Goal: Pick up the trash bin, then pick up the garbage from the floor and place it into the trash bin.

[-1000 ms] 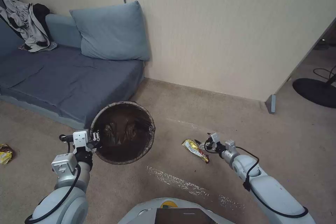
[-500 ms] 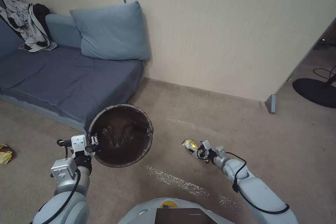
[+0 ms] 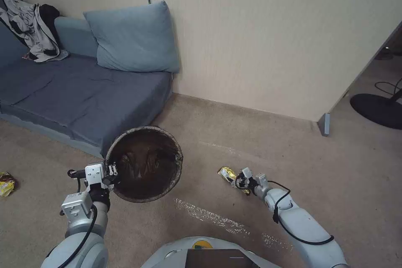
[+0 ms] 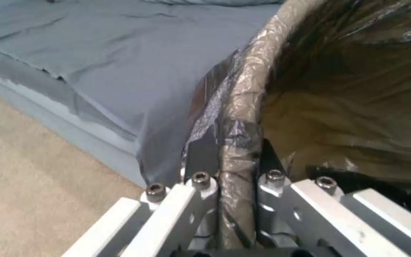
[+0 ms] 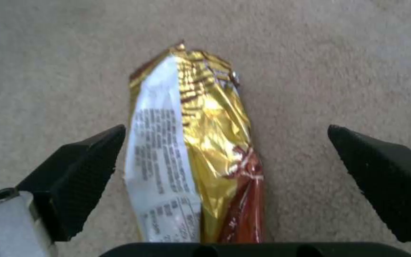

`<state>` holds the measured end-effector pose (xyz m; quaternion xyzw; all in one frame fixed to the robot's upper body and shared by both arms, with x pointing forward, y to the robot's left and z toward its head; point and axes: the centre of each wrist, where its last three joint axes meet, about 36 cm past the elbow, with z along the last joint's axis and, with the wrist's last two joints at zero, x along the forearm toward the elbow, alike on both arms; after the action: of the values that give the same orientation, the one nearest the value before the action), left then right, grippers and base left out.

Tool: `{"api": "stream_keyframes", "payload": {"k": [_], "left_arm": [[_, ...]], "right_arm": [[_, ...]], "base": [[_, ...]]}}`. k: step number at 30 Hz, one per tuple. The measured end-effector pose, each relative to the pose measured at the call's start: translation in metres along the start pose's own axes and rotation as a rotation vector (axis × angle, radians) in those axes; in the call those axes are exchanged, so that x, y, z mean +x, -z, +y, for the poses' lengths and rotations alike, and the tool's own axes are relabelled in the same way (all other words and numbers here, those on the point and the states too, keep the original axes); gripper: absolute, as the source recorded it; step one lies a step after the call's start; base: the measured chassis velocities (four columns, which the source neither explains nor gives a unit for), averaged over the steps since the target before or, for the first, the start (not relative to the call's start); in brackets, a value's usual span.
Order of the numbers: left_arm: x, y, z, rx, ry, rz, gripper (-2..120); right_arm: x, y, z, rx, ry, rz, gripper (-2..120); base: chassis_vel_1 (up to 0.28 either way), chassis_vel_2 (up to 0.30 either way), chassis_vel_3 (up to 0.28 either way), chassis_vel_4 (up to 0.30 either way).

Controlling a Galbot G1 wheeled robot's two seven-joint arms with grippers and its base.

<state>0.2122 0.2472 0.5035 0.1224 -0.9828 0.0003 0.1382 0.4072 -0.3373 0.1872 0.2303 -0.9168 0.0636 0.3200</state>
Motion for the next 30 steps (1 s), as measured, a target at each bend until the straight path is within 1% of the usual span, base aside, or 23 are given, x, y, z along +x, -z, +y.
{"api": "stream_keyframes", "payload": {"k": [7,19,21,22,26,27,30], "left_arm": [[0.002,-0.002,0.0,-0.001,0.01,0.001,3],[0.003,-0.003,-0.001,-0.002,0.015,0.001,3],[0.003,-0.003,-0.001,-0.002,0.017,0.002,3],[0.003,-0.003,-0.001,-0.002,0.017,0.002,3],[0.004,-0.004,-0.001,-0.002,0.018,0.003,3],[0.004,-0.004,-0.001,-0.002,0.018,0.003,3],[0.004,-0.004,-0.001,-0.002,0.018,0.002,3]], "right_arm": [[-0.004,-0.019,0.0,-0.009,-0.021,0.016,100],[-0.006,-0.028,0.004,-0.008,-0.019,0.02,100],[-0.006,-0.028,0.005,-0.006,-0.013,0.018,92],[-0.006,-0.028,0.005,-0.006,-0.013,0.018,92],[-0.006,-0.023,0.009,0.01,-0.002,0.009,76],[-0.006,-0.023,0.009,0.01,-0.002,0.009,76],[-0.006,-0.02,0.013,0.021,0.005,0.001,59]], "base": [[0.0,0.0,0.0,0.0],[0.0,0.0,0.0,0.0],[0.0,0.0,0.0,0.0],[0.0,0.0,0.0,0.0],[0.0,0.0,0.0,0.0],[0.0,0.0,0.0,0.0],[0.0,0.0,0.0,0.0]]}}
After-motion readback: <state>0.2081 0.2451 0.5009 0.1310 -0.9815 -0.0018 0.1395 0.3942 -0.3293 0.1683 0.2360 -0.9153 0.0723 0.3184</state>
